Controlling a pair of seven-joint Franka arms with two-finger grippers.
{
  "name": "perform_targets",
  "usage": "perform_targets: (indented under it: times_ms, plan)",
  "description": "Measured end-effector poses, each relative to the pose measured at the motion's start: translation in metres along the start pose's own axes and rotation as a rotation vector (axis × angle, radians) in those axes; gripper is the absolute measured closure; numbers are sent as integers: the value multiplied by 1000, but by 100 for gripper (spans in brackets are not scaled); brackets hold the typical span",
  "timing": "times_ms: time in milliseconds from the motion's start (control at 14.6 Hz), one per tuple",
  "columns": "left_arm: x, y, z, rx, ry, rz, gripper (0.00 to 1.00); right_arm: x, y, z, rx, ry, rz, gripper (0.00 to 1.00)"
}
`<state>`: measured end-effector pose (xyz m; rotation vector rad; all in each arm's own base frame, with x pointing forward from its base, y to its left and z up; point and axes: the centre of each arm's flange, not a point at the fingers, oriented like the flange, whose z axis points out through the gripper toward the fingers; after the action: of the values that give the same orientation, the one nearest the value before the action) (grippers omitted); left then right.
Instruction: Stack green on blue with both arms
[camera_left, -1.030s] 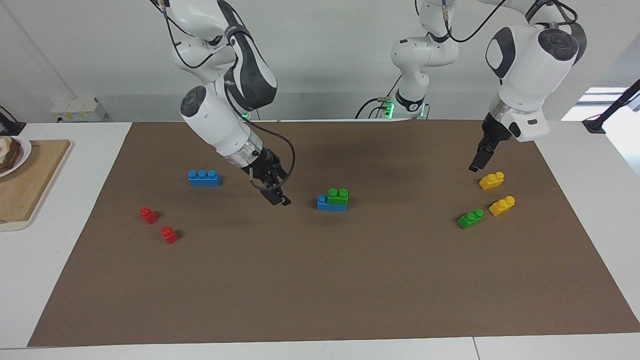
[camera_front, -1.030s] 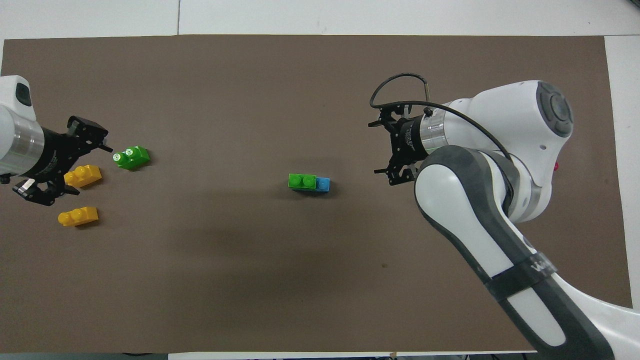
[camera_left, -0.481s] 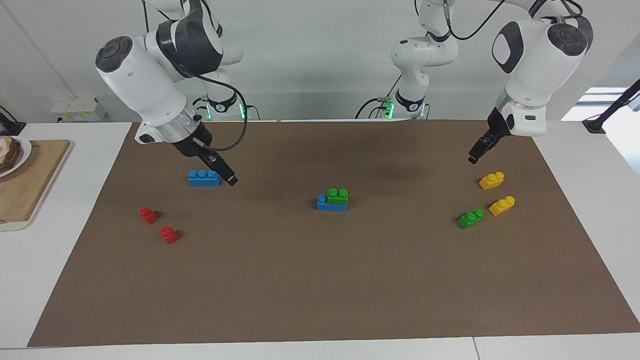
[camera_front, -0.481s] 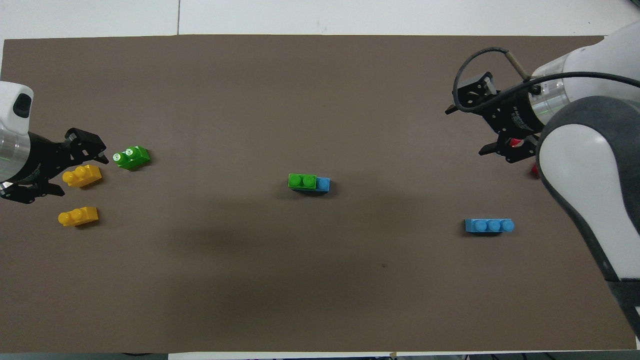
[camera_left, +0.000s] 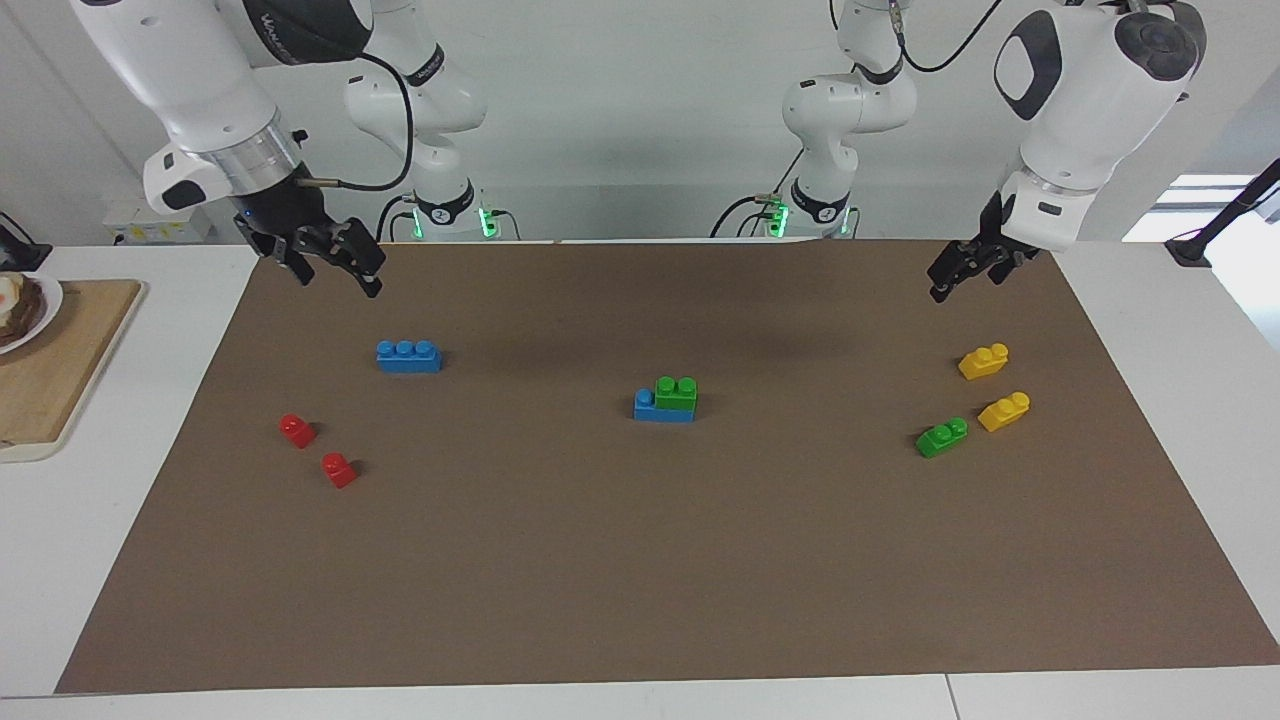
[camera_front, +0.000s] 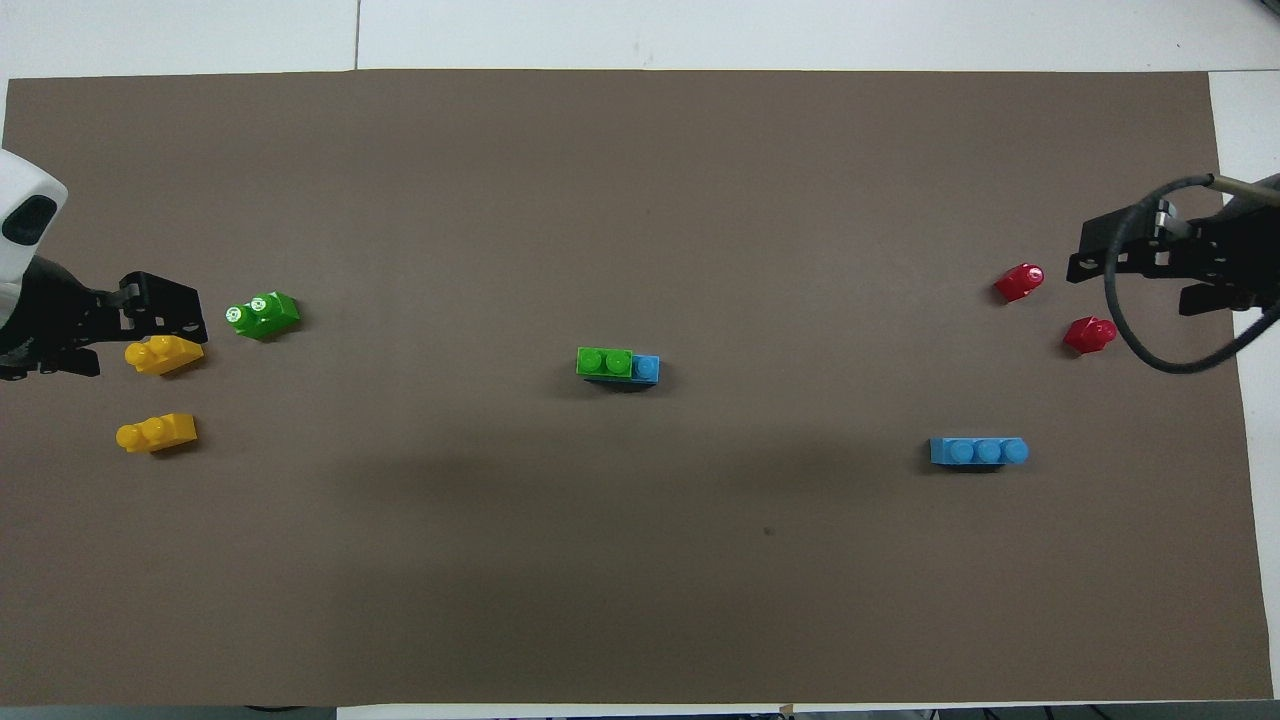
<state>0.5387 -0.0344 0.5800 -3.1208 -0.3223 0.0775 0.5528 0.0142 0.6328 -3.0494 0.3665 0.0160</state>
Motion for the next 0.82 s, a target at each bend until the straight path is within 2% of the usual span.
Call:
perform_targets:
  times_ms: [275, 824]
  plan:
    - [14, 5, -14, -11, 25, 35, 0, -20, 16, -18, -25, -37, -74, 0]
    - [21, 16, -21, -5, -2, 84, 0, -20, 21, -16, -68, -38, -71, 0]
